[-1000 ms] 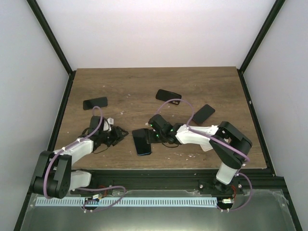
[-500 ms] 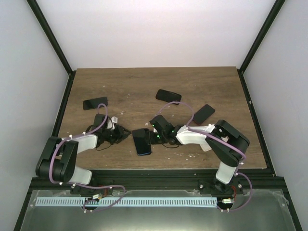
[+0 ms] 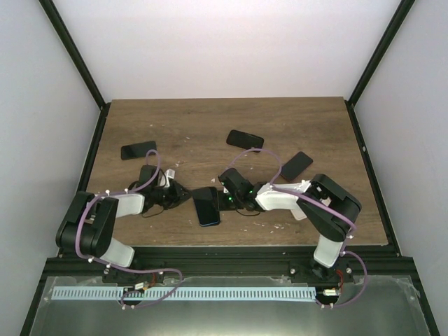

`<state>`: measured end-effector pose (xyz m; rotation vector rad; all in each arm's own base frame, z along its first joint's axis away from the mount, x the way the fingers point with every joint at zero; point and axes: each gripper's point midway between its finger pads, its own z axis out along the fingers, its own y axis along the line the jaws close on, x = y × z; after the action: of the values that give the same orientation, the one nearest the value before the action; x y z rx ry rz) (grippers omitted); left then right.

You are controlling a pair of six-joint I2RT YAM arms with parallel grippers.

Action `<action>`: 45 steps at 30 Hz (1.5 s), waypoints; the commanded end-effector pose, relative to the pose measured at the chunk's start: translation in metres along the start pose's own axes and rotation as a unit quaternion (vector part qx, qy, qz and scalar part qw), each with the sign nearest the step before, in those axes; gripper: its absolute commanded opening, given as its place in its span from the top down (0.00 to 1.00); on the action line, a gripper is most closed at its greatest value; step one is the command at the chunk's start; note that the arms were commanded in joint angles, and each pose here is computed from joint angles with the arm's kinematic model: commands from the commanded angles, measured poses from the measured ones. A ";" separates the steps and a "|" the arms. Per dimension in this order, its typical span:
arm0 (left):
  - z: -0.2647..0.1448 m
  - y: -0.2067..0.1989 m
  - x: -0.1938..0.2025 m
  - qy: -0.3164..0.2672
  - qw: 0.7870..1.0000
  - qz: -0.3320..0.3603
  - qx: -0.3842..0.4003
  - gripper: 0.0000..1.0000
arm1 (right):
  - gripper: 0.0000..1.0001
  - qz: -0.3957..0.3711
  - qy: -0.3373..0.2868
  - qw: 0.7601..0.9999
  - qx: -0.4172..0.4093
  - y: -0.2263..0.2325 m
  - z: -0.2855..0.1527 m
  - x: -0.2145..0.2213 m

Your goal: Put the phone into the phone case

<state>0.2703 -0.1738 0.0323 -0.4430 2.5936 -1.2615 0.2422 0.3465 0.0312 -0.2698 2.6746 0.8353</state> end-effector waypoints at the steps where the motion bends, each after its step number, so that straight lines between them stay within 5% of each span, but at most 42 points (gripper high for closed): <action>1: 0.004 -0.006 -0.004 0.002 1.000 0.021 0.011 0.83 | 0.69 -0.004 -0.003 1.000 0.004 -0.006 0.005 -0.001; 26: 0.032 -0.024 0.012 0.039 0.998 0.033 0.028 0.96 | 0.77 -0.024 -0.007 1.000 -0.013 0.000 0.009 -0.003; 36: 0.011 -0.016 0.016 0.014 0.999 0.041 -0.024 0.71 | 0.74 -0.002 -0.022 1.000 -0.009 -0.010 -0.009 -0.004; 45: 0.004 -0.012 0.020 0.012 0.998 0.056 -0.039 0.78 | 0.72 0.010 -0.011 1.000 -0.025 -0.004 -0.008 -0.001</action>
<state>0.2644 -0.1957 0.0499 -0.3084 2.6055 -1.1865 0.2374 0.3345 0.0309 -0.2659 2.6539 0.8780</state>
